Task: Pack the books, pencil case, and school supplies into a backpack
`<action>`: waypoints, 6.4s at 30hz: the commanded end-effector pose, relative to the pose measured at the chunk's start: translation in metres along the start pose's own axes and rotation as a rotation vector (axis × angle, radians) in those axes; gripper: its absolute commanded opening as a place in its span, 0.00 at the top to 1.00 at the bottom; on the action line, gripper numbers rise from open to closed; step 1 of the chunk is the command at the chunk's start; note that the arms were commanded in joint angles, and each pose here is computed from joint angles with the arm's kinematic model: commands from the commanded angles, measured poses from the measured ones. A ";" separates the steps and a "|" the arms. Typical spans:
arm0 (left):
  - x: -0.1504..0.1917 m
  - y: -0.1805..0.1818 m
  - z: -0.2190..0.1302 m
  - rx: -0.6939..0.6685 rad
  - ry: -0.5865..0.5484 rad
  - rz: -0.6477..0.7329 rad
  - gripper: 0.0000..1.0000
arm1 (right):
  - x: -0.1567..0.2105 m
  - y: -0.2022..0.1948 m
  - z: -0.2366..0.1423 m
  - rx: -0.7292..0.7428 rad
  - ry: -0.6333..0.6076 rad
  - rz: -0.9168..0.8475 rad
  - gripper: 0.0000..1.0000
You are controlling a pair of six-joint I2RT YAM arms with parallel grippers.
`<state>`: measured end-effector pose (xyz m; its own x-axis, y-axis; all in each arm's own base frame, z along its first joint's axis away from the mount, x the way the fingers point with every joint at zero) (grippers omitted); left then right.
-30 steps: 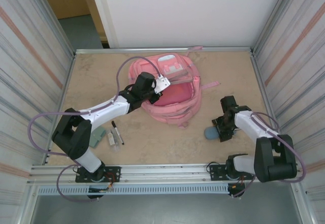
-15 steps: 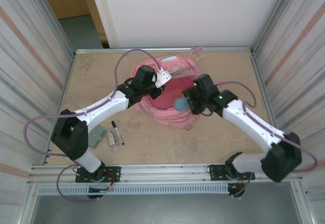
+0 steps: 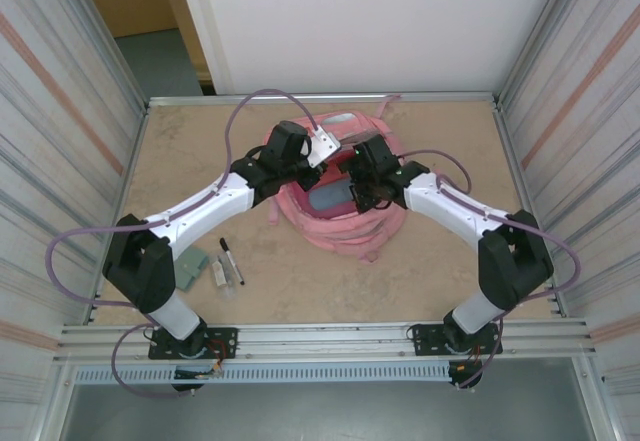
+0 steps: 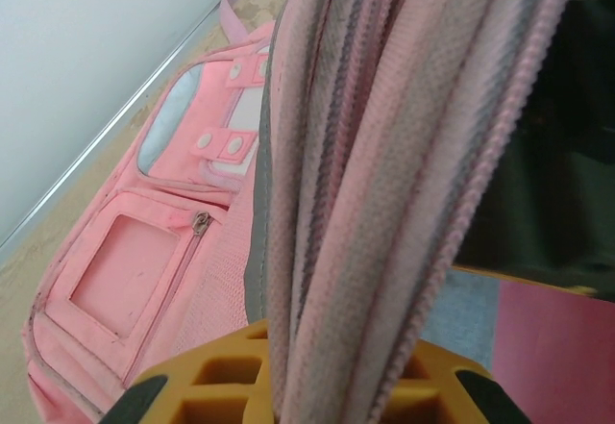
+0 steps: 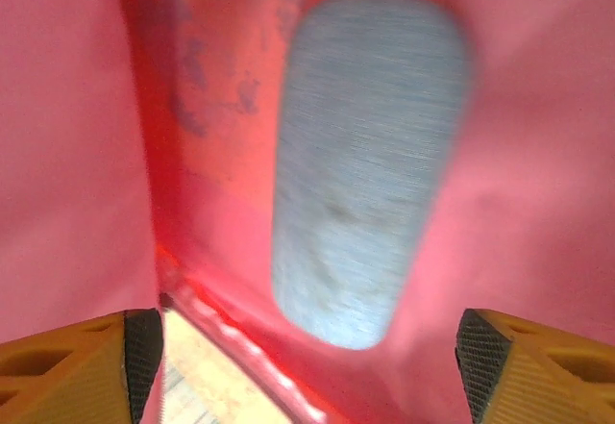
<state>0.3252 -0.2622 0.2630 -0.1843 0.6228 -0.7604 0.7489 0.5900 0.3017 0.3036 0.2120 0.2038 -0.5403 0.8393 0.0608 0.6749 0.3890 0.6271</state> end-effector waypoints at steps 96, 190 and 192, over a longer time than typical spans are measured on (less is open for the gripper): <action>0.350 0.002 -0.153 -0.741 0.835 -1.932 0.48 | 0.305 -0.049 0.109 -0.192 0.218 -1.866 0.01; 0.256 0.005 -0.116 -0.158 0.377 -1.491 0.48 | 0.190 0.003 0.118 -0.059 0.527 -0.721 0.35; 0.251 0.016 -0.111 -0.153 0.318 -1.468 0.48 | 0.189 0.006 0.122 -0.044 0.478 -0.763 0.36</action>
<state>0.1967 -0.0357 0.1264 -0.8304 -0.5261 -0.1836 -0.4113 0.8010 -0.4349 0.2547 0.4128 0.1237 -0.9945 0.0498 -0.0924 -0.0221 0.7613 0.6480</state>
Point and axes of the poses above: each hand's point on the last joint's axis, 136 mm out from that joint toward the fingers, its own z axis out along the fingers, its own y axis along the line the jaws close on, x = y × z, the point moved 8 cm from there along -z, back along the fingers, and after that the axes turned 1 degree about z, right-handed, at the moved point
